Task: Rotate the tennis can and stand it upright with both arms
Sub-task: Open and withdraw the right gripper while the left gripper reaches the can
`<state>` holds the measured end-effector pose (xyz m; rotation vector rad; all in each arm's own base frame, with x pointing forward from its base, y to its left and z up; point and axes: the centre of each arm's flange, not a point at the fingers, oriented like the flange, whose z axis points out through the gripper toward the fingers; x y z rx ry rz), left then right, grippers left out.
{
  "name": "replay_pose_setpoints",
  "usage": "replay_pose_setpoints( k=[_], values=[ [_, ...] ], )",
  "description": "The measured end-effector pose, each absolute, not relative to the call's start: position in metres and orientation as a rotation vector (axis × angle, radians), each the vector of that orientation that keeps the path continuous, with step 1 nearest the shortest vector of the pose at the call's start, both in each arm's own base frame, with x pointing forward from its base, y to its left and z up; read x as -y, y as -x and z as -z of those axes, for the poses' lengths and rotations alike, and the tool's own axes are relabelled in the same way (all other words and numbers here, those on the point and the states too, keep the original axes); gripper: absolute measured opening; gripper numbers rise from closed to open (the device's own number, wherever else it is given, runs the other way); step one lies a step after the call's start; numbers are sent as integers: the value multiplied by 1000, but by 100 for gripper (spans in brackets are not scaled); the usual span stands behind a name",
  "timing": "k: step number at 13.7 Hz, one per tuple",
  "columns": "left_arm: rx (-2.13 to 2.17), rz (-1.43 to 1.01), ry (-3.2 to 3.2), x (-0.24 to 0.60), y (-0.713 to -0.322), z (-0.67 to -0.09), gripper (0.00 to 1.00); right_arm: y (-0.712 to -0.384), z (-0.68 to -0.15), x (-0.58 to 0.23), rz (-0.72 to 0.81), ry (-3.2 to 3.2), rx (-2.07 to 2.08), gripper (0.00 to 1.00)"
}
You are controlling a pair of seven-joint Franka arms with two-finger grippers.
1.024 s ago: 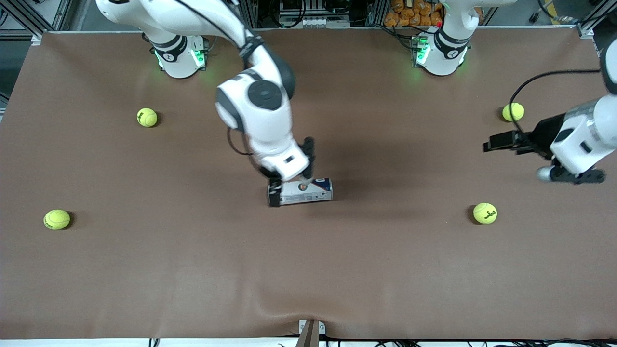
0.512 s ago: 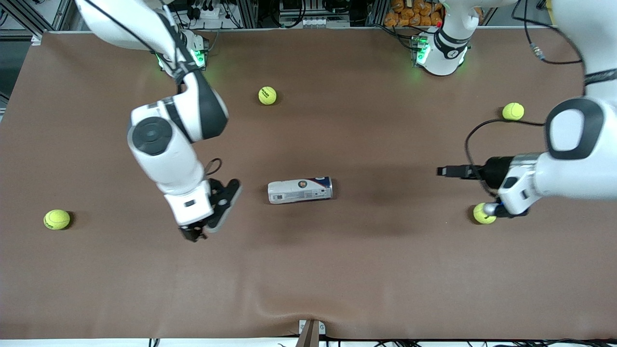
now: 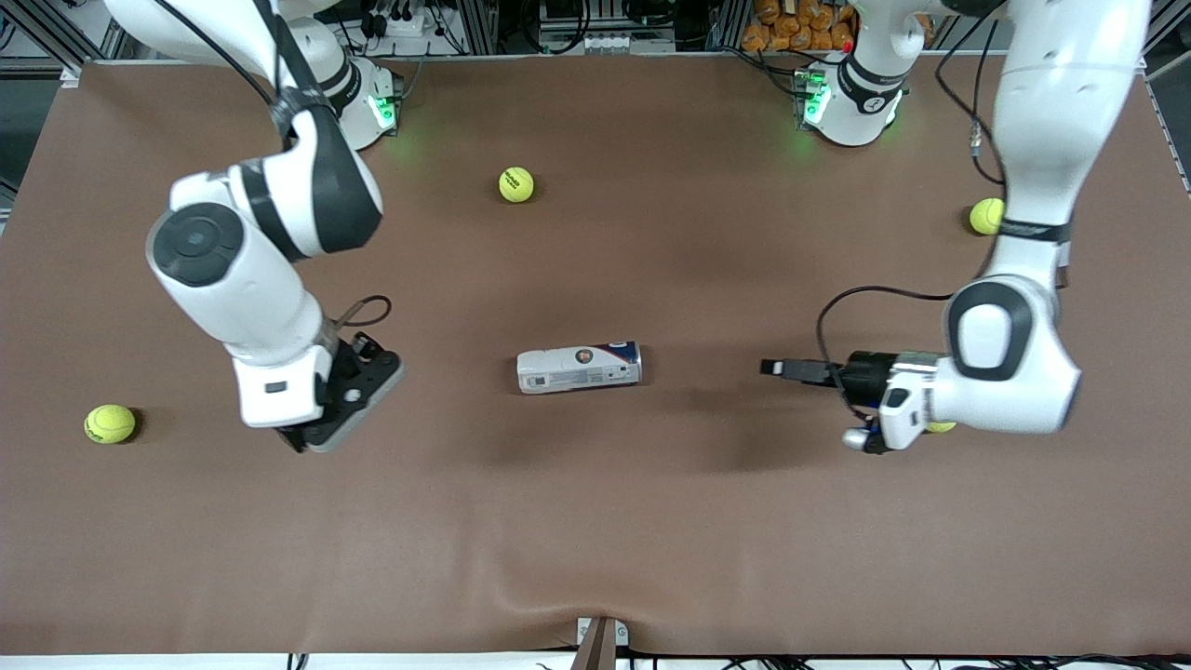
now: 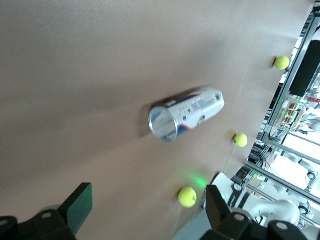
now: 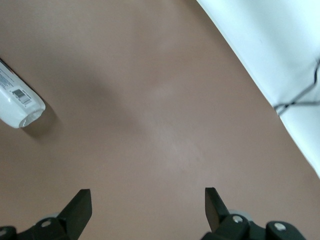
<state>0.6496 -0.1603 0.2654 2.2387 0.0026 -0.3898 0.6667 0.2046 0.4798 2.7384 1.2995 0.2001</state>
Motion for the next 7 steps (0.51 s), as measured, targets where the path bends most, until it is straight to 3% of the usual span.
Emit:
replay_pose_setpoints(
  k=[7],
  values=[
    [-1,353,-2209,171,-644,-230,100,-631,-565,-45,-51,-2913,-930,100]
  ],
)
